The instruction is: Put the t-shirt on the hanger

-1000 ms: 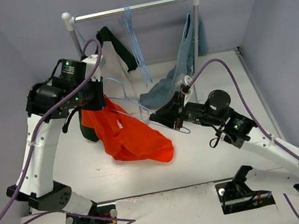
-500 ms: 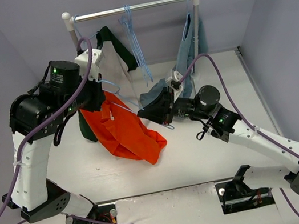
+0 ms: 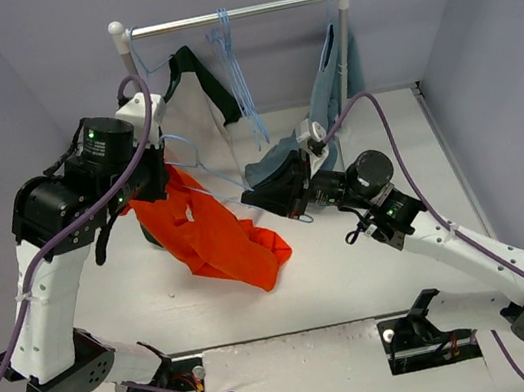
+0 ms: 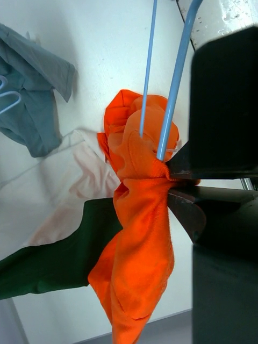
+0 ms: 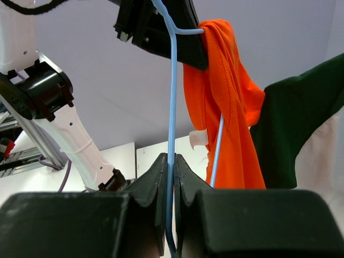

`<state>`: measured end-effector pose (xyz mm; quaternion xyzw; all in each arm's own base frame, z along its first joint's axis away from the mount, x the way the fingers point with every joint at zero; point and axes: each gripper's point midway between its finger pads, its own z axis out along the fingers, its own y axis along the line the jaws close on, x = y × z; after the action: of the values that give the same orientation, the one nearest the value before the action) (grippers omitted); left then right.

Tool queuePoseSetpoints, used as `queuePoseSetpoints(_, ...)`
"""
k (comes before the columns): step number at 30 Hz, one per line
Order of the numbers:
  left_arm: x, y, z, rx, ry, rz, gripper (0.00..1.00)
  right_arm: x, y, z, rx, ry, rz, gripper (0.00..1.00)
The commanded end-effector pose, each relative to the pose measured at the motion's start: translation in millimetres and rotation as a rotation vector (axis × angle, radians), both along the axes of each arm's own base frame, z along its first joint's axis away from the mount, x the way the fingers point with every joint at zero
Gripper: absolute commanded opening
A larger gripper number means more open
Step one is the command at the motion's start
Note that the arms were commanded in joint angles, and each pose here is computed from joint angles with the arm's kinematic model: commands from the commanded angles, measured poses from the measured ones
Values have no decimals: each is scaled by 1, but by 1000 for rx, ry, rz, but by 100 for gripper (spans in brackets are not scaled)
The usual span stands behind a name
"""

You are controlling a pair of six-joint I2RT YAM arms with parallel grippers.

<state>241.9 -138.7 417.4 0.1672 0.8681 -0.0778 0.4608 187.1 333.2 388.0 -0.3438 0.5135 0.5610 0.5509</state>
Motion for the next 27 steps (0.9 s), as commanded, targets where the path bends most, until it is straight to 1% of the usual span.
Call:
queuePoseSetpoints(1,15,-9,-5,-62,19,41,0,-16,-19,63,176,-159,-23,0)
queuePoseSetpoints(5,19,-11,-12,-94,43,62,0,-16,-22,64,180,-163,-37,0)
queuePoseSetpoints(11,20,-10,-3,-150,-18,71,0,-15,-26,58,182,-143,-63,0)
queuePoseSetpoints(16,13,-7,6,-191,-64,61,0,-13,-30,60,199,-130,-82,0)
queuePoseSetpoints(20,9,-13,14,-252,-108,25,0,-10,-28,62,217,-113,-85,0)
queuePoseSetpoints(25,8,-24,13,-264,-111,-38,0,-8,-22,63,217,-88,-67,0)
queuePoseSetpoints(27,8,-31,18,-272,-123,-87,0,-6,-19,65,219,-88,-58,0)
